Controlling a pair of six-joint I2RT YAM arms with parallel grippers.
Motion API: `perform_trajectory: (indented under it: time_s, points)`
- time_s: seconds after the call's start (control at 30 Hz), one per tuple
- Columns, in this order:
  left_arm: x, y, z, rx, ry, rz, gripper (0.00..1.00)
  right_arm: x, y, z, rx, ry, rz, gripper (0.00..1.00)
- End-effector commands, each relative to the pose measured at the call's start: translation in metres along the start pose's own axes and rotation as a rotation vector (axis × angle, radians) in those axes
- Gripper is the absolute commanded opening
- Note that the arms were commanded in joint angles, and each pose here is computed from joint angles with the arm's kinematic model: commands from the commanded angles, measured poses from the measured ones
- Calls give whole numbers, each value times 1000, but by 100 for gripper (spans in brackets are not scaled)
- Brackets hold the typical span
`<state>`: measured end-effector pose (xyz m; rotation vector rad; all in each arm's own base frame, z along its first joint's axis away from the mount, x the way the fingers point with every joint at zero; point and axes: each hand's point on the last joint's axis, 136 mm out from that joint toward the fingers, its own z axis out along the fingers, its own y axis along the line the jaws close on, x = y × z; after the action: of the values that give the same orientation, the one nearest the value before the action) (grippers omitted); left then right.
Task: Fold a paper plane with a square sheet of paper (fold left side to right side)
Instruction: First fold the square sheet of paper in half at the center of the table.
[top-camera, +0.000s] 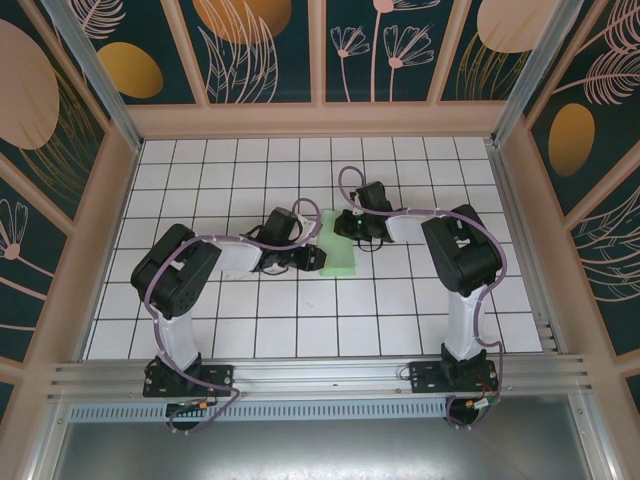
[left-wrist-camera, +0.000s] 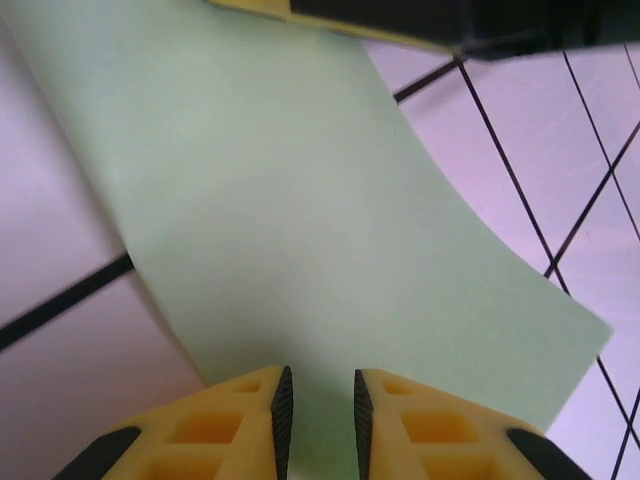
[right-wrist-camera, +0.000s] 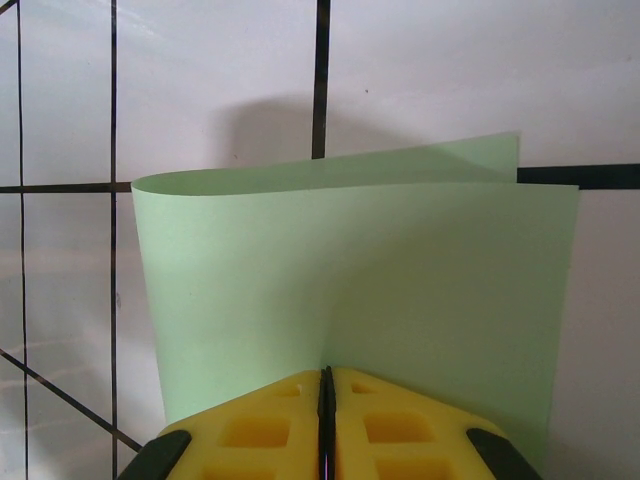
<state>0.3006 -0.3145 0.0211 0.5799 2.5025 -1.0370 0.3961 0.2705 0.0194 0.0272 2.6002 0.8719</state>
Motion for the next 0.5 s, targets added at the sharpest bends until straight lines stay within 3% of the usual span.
perform_trajectory:
  time_s: [0.0,0.23,0.47]
  points:
    - [52,2,-2,-13,158,-36,27,19,-32,10,94,71,30,13]
    - [61,-7,-9,7,165,-27,27,19,-31,10,91,72,30,13]
    - [5,-35,-19,60,39,-6,29,19,-31,9,91,72,27,13]
